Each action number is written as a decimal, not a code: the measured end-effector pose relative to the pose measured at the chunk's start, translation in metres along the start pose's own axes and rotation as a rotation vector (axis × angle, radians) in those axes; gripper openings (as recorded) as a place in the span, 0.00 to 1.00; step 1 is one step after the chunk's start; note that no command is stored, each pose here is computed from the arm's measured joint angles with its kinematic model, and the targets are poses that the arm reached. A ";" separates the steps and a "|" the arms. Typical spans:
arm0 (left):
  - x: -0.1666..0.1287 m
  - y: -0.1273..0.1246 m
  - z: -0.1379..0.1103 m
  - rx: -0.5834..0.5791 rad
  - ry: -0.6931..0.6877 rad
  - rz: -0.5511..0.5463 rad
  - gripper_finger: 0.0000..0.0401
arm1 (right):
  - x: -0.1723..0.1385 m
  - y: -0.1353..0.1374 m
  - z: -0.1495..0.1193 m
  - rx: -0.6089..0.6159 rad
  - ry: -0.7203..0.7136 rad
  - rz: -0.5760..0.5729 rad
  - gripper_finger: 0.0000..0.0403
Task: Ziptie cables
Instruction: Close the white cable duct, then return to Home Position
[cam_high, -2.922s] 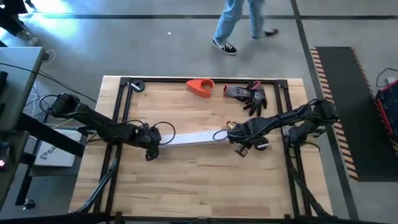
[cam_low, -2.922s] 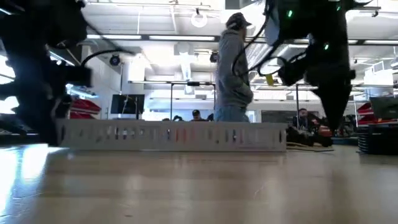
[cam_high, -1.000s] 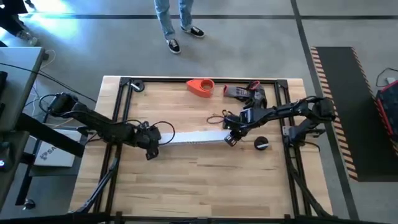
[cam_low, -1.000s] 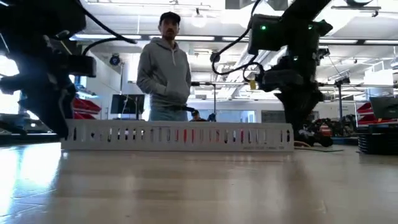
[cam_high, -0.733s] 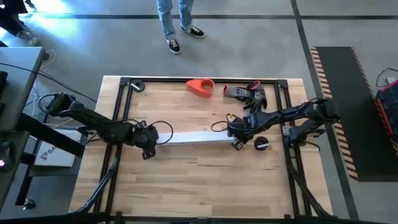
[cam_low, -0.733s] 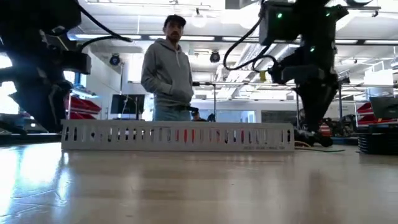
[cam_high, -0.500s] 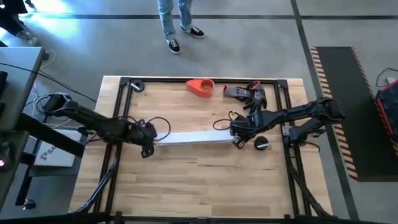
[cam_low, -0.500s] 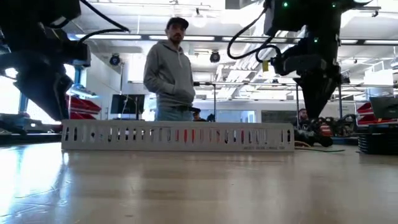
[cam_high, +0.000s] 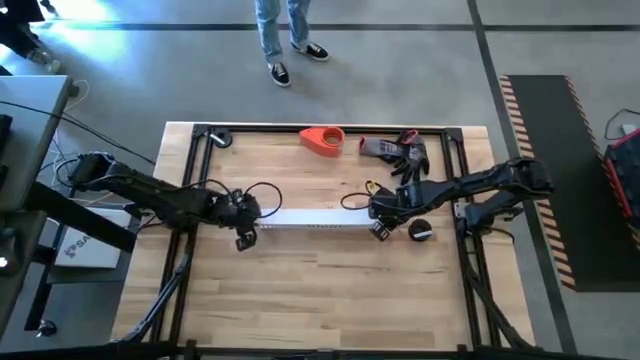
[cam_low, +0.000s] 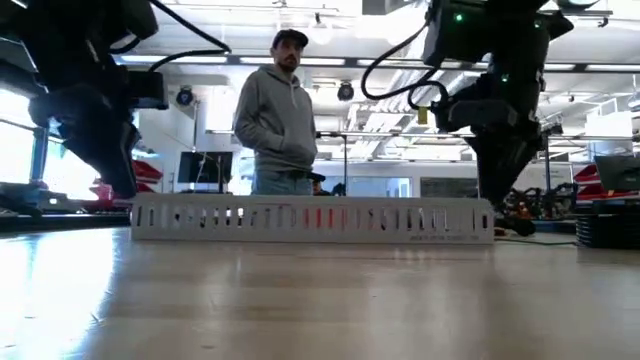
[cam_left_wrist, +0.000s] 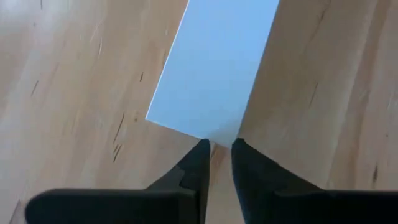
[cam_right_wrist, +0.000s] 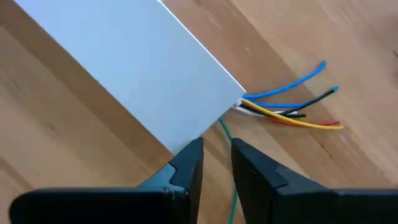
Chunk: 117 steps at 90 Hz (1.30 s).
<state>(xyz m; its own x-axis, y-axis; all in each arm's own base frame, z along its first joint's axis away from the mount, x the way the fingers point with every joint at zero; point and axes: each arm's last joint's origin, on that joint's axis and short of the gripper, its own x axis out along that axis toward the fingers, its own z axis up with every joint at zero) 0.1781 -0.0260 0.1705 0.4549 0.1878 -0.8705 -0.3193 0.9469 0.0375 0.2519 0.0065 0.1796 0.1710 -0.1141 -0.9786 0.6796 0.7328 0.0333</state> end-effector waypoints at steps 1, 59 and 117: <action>0.000 0.000 0.000 0.000 0.000 0.000 0.10 | 0.000 0.000 0.000 0.000 0.002 -0.002 0.18; -0.001 -0.004 0.011 -0.050 -0.118 -0.036 0.03 | 0.011 0.008 -0.004 0.024 0.014 -0.038 0.18; -0.069 0.019 0.008 -0.169 -0.471 -0.128 0.02 | -0.055 0.000 -0.035 -0.126 -0.314 -0.023 0.18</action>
<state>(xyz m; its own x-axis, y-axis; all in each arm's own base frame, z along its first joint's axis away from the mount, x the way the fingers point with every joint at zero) 0.1476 -0.0191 0.2350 0.8117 0.2068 -0.5463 -0.3485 0.9220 -0.1689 0.2175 0.0363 0.2265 0.3818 -0.3184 -0.8677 0.5955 0.8027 -0.0325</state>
